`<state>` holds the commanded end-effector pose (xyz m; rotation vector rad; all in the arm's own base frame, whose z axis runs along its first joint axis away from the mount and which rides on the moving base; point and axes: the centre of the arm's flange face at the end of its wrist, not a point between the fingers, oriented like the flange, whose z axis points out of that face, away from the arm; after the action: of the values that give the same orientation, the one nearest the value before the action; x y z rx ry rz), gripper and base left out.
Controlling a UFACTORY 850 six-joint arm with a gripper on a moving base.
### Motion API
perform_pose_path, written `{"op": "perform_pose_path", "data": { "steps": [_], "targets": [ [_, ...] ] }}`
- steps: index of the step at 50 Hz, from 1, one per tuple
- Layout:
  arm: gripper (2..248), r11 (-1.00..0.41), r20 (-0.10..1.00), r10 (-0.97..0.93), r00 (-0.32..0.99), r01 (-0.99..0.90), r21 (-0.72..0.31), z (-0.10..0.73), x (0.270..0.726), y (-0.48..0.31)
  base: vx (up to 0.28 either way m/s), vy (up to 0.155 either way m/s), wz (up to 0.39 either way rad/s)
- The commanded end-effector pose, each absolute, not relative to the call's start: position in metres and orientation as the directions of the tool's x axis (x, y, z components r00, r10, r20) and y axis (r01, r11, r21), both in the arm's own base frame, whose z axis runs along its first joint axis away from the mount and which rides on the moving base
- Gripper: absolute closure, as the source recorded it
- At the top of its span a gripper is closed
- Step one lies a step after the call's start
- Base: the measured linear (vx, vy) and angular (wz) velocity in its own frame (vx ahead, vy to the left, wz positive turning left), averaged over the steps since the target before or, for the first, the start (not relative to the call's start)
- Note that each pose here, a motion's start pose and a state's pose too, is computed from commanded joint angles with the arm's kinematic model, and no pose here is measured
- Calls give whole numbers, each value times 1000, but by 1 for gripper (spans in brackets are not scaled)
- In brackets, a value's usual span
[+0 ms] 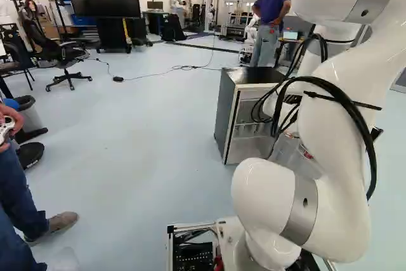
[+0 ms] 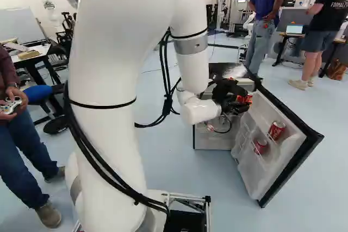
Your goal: Grab a drink from the fridge
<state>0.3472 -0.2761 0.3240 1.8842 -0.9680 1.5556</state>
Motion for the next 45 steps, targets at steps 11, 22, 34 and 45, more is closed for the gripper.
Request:
{"op": "perform_pose_path", "data": {
  "steps": [11, 22, 34, 45],
  "targets": [
    [155, -649, 979, -188, 81, -758, -62, 336, 352, -258, 0, 0, 0],
    [155, -681, 983, -172, 69, -730, -68, 348, 358, -240, 0, 0, 0],
    [155, -714, 986, -156, 52, -696, -76, 361, 367, -223, 0, 0, 0],
    [155, -742, 989, -142, 33, -665, -84, 372, 380, -211, 0, 0, 0]
  ]
}}
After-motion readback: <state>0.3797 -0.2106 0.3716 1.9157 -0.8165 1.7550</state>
